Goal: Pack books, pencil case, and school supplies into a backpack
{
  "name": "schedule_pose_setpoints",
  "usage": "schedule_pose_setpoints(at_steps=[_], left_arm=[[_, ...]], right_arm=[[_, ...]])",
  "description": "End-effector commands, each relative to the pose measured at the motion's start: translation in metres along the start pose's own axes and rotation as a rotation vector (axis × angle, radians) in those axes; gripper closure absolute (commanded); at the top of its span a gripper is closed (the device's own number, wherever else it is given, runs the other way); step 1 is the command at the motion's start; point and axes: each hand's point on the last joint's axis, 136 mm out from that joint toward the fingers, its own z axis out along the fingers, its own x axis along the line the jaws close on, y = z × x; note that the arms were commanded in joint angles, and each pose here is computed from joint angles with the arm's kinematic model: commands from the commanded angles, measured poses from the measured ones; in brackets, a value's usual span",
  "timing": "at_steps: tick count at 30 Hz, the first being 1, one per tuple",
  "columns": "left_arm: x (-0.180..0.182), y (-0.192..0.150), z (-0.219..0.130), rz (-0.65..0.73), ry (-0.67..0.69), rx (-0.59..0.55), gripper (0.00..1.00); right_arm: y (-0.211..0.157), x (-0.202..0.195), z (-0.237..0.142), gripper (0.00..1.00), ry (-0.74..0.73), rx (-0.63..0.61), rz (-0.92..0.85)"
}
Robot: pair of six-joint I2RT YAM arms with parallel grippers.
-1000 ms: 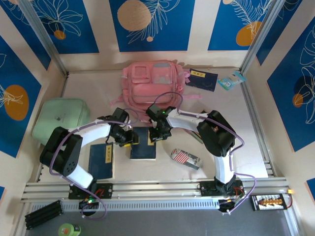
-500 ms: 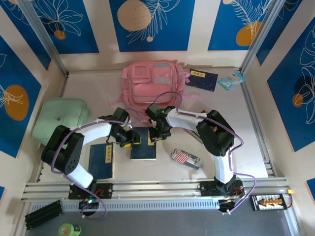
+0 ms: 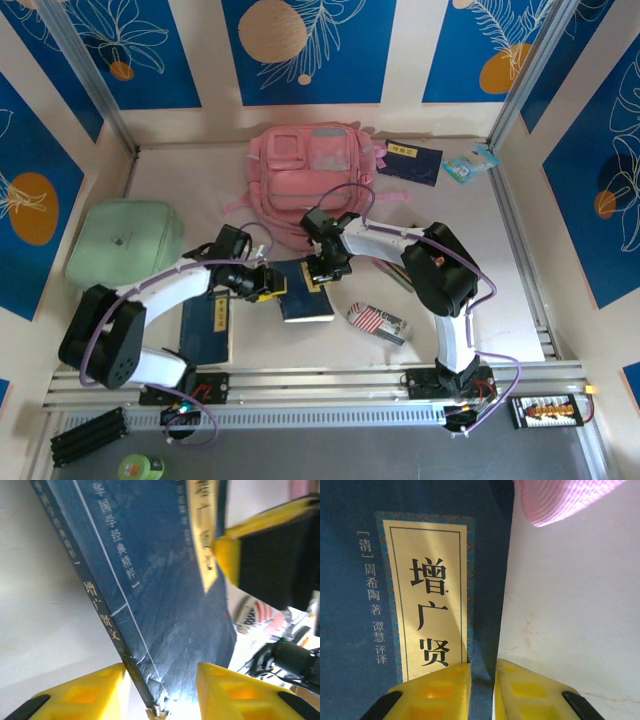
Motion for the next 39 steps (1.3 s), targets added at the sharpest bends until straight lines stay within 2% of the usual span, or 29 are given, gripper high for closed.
schedule_pose_setpoints(at_steps=[1,7,15,24,28,31,35,37,39], left_arm=[[-0.035,0.01,0.002,0.014,-0.188,-0.036,0.6],[-0.019,0.014,0.02,-0.09,-0.176,-0.036,0.62],[-0.019,0.017,0.021,-0.094,-0.172,-0.044,0.66],[-0.032,0.027,0.025,-0.102,-0.263,-0.069,0.66],[-0.025,0.026,0.029,-0.121,-0.238,-0.06,0.74],[-0.019,0.023,0.025,-0.112,-0.179,-0.051,0.85],[-0.007,0.015,0.005,-0.054,-0.023,-0.042,1.0],[-0.003,0.014,-0.012,-0.002,0.066,-0.054,1.0],[-0.003,0.014,-0.035,0.052,0.152,-0.071,1.0]], right_arm=[[-0.013,-0.018,0.023,0.82,-0.063,0.045,0.013],[-0.016,-0.014,0.025,0.82,-0.033,0.049,-0.009],[-0.016,-0.009,0.024,0.81,-0.016,0.042,-0.026],[-0.018,-0.007,0.025,0.82,0.002,0.049,-0.032],[-0.018,-0.008,0.024,0.82,-0.001,0.046,-0.031],[-0.016,-0.008,0.02,0.82,-0.006,0.031,-0.031],[-0.004,-0.006,-0.001,0.79,0.002,-0.049,-0.045],[0.004,-0.001,-0.018,0.73,0.036,-0.117,-0.055],[0.016,0.005,-0.042,0.63,0.093,-0.202,-0.054]])
